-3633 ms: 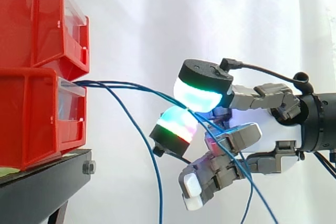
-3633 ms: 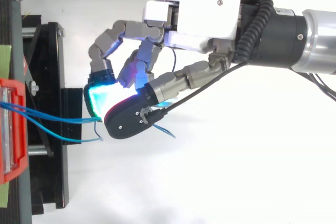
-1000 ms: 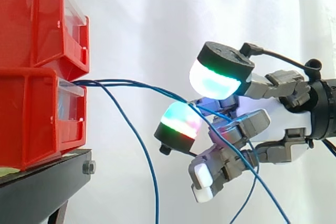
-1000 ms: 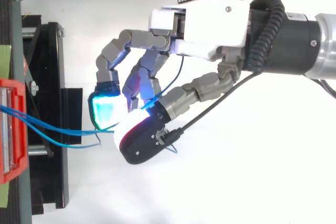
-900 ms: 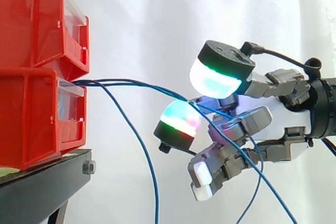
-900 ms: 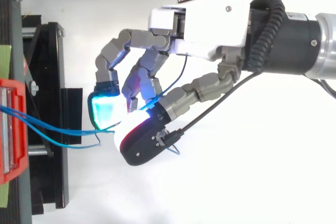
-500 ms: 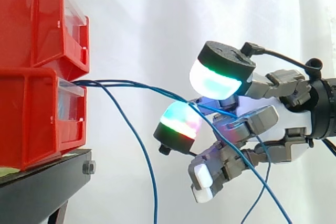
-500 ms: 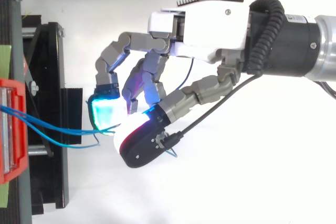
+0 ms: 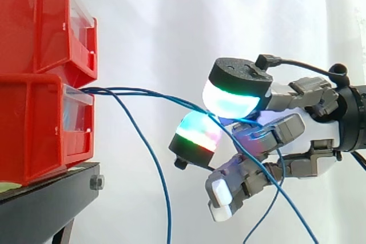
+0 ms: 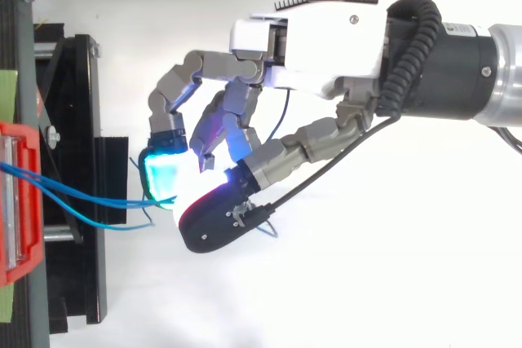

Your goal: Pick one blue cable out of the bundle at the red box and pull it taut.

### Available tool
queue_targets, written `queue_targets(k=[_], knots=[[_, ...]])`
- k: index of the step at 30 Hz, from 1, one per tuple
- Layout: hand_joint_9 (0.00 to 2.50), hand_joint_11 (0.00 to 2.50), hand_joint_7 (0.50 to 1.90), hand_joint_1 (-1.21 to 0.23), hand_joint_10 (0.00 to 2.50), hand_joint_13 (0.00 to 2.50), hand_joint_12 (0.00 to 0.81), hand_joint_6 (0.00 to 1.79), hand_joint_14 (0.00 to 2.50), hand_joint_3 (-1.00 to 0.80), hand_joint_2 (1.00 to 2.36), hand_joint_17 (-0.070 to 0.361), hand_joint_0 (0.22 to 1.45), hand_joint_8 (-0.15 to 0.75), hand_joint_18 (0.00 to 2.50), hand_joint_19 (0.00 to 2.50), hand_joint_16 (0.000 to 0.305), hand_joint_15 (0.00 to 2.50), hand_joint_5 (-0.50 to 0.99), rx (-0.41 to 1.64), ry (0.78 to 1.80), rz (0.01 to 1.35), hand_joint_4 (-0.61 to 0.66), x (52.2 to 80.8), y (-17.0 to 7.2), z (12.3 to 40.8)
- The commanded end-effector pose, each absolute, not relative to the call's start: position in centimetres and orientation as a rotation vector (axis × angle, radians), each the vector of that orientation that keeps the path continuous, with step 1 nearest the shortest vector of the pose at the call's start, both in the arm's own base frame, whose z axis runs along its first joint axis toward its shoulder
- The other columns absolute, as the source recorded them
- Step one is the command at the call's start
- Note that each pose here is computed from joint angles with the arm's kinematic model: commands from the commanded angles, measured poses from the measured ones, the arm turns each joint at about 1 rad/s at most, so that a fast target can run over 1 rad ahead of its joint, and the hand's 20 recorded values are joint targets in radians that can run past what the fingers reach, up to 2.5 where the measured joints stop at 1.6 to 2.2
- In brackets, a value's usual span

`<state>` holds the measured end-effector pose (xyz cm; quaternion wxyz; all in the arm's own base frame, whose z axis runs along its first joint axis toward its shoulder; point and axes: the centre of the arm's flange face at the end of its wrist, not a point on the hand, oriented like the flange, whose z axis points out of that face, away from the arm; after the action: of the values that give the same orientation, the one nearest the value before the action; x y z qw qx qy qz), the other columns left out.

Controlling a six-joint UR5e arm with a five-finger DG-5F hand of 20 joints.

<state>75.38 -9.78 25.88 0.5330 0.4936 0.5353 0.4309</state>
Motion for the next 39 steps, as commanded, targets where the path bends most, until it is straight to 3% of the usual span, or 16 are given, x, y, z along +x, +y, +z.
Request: queue_targets(k=[1, 8, 10, 22, 32, 39], knots=[[1.34, 1.49, 0.95, -0.75, 0.80, 0.99, 0.364, 0.93, 0.03, -0.28, 1.02, 0.116, 0.62, 0.309, 0.69, 0.45, 0.052, 0.64, -0.19, 1.175, 1.277, 1.029, 0.10, 75.38, -9.66, 25.97], [1.45, 1.31, 0.94, -0.73, 1.22, 1.09, 0.355, 0.93, 0.03, -0.29, 1.01, 0.114, 0.61, 0.314, 0.68, 0.43, 0.051, 0.70, -0.18, 1.189, 1.291, 1.019, 0.12, 75.18, -9.79, 25.69], [1.45, 1.31, 0.93, -0.72, 1.24, 1.09, 0.354, 0.93, 0.03, -0.31, 1.01, 0.114, 0.61, 0.315, 0.68, 0.44, 0.051, 0.71, -0.18, 1.192, 1.297, 1.017, 0.13, 75.10, -9.68, 25.74], [1.46, 1.30, 0.89, -0.68, 1.28, 1.11, 0.362, 0.93, 0.03, -0.50, 1.00, 0.113, 0.56, 0.321, 0.68, 0.44, 0.050, 0.72, -0.18, 1.201, 1.309, 1.014, 0.13, 75.01, -9.46, 25.51], [1.43, 1.29, 0.89, -0.80, 1.31, 1.12, 0.374, 0.93, 0.03, -0.50, 1.00, 0.124, 0.51, 0.340, 0.73, 0.44, 0.055, 0.73, -0.18, 1.200, 1.308, 1.017, 0.14, 75.04, -9.34, 25.53], [1.47, 1.37, 0.94, -0.73, 1.20, 1.13, 0.352, 0.93, 0.03, -0.38, 1.01, 0.113, 0.61, 0.317, 0.71, 0.45, 0.050, 0.74, -0.18, 1.200, 1.310, 1.017, 0.10, 75.04, -9.23, 25.51]])
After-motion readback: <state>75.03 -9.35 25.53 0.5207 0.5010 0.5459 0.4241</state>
